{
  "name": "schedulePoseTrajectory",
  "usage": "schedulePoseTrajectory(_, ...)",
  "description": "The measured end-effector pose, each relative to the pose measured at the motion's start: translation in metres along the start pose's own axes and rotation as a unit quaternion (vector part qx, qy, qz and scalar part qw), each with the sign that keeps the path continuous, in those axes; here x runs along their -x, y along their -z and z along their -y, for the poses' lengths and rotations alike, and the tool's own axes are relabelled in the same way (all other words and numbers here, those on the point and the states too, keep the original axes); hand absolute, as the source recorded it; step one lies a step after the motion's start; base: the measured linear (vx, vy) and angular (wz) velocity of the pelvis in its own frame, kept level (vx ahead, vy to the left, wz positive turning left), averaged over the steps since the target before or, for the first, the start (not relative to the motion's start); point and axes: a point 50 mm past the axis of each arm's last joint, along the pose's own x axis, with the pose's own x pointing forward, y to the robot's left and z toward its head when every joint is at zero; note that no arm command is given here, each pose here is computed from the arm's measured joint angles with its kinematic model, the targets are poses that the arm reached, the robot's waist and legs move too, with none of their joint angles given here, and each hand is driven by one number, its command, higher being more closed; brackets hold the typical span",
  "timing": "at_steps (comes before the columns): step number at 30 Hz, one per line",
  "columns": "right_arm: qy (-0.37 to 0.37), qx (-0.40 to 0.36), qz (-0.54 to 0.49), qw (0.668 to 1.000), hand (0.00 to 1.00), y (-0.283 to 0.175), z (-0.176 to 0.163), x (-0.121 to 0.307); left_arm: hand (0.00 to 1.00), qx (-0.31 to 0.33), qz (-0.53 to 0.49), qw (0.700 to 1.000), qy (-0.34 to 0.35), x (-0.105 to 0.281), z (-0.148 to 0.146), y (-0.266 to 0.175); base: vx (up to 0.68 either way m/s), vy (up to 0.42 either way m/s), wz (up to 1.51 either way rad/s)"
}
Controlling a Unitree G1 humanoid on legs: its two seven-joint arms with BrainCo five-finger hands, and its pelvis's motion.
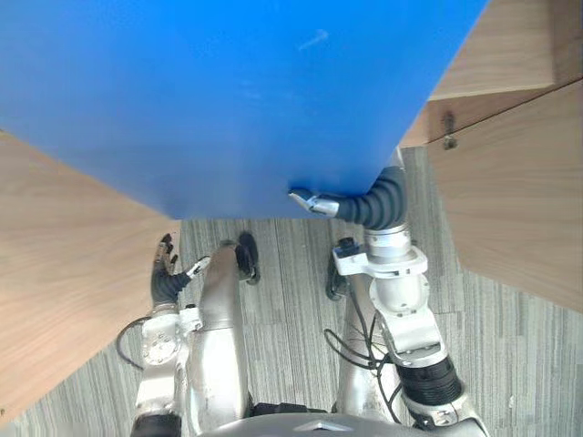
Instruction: Walk over to the cabinet, pick up the folder, carry it to the office cabinet, place the folder inside the office cabinet, then close the office cabinet door
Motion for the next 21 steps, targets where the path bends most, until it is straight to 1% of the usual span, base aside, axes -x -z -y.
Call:
schedulePoseTrajectory(3,-0.021,0.053,-0.009,0.998,1.00,0.007,0.002,0.002,0.00,-0.004,0.004,1.000,0.000,0.005,-0.006,-0.002,-0.04,-0.085,0.13)
schedulePoseTrajectory(8,-0.025,0.102,-0.052,0.993,1.00,0.027,0.008,0.008,0.00,-0.001,0.021,1.000,0.009,0.004,-0.004,-0.009,-0.03,-0.056,0.07)
schedulePoseTrajectory(10,-0.043,0.116,-0.076,0.989,1.00,0.040,0.004,0.011,0.00,0.002,0.033,0.999,0.008,-0.002,-0.003,-0.014,-0.07,-0.078,-0.03)
schedulePoseTrajectory(11,-0.062,0.119,-0.114,0.984,1.00,0.058,-0.002,0.015,0.00,0.000,0.018,1.000,0.017,-0.019,0.008,-0.006,-0.09,-0.071,-0.06)
schedulePoseTrajectory(14,-0.073,0.105,-0.133,0.983,1.00,0.064,-0.005,0.019,0.00,0.002,0.002,1.000,0.020,-0.024,0.012,0.001,-0.07,-0.043,-0.01)
schedulePoseTrajectory(16,-0.066,0.086,-0.134,0.985,1.00,0.065,-0.004,0.015,0.00,0.002,-0.011,1.000,0.018,-0.025,0.013,0.006,-0.02,-0.013,0.00)
schedulePoseTrajectory(19,-0.034,0.005,-0.148,0.988,1.00,0.074,0.005,0.001,0.00,0.002,-0.027,0.999,0.020,-0.025,0.015,0.014,-0.02,-0.023,-0.01)
schedulePoseTrajectory(21,-0.007,-0.034,-0.153,0.988,1.00,0.078,0.013,-0.005,0.00,0.002,-0.034,0.999,0.022,-0.026,0.016,0.016,-0.03,-0.032,0.01)
